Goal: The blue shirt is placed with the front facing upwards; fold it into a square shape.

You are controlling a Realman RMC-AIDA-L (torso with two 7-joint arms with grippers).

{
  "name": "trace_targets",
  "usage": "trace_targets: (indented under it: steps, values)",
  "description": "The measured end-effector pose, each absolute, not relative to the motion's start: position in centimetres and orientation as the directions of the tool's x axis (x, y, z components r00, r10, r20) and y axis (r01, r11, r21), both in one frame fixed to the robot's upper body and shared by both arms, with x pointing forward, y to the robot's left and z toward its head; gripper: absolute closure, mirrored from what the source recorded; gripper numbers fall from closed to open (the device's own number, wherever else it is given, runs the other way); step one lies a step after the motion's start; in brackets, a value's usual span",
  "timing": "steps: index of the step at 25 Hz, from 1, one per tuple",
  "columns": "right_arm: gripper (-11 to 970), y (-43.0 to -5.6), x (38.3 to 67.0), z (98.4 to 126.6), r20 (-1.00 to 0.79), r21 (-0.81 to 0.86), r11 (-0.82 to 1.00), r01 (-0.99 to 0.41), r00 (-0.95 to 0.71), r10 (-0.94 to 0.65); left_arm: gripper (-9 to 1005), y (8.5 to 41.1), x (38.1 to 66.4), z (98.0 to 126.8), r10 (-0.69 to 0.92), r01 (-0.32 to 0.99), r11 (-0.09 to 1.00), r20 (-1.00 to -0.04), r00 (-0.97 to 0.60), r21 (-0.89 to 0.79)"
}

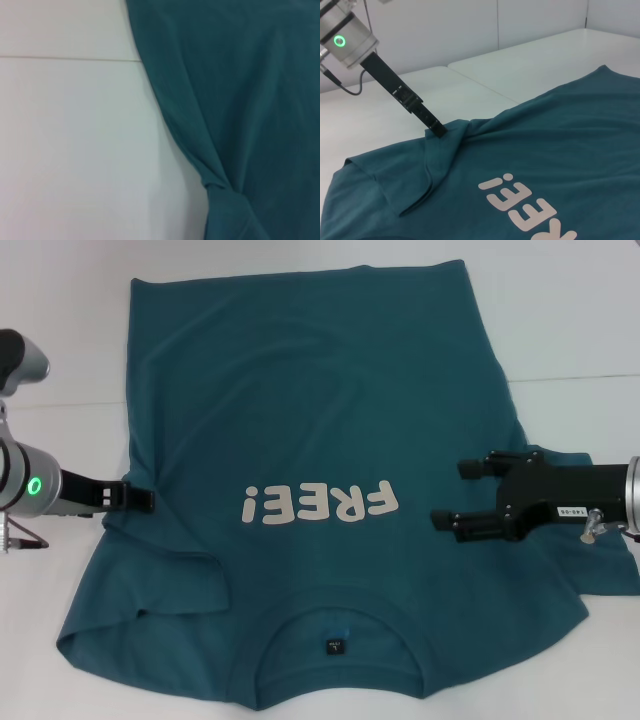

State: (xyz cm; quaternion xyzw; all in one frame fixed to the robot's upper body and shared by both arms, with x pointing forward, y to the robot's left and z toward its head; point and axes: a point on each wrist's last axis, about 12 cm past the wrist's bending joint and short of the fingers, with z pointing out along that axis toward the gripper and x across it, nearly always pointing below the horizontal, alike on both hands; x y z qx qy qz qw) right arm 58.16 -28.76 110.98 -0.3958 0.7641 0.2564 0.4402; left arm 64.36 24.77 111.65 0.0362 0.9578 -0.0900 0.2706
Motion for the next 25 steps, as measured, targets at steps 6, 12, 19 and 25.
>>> trace_targets:
  steps: [6,12,19,25]
  values:
    - [31,-28.6,58.2,111.0,-0.872,0.051,0.554,-0.831,-0.307,-0.380,147,24.5,64.5,111.0,0.019,0.118,0.980,-0.520,-0.854,-0.158]
    - [32,-28.6,58.2,111.0,-0.872,0.051,0.555,-0.830,-0.308,-0.380,147,23.6,64.6,111.1,0.016,0.144,0.968,-0.523,-0.852,-0.204]
    - [32,-28.5,58.2,111.0,-0.872,0.054,0.552,-0.832,-0.308,-0.380,147,22.4,64.8,111.3,0.000,0.185,0.941,-0.545,-0.839,-0.284]
    - [33,-28.5,58.1,111.0,-0.872,0.062,0.552,-0.832,-0.314,-0.376,148,21.3,65.2,111.2,-0.014,0.205,0.927,-0.576,-0.817,-0.314]
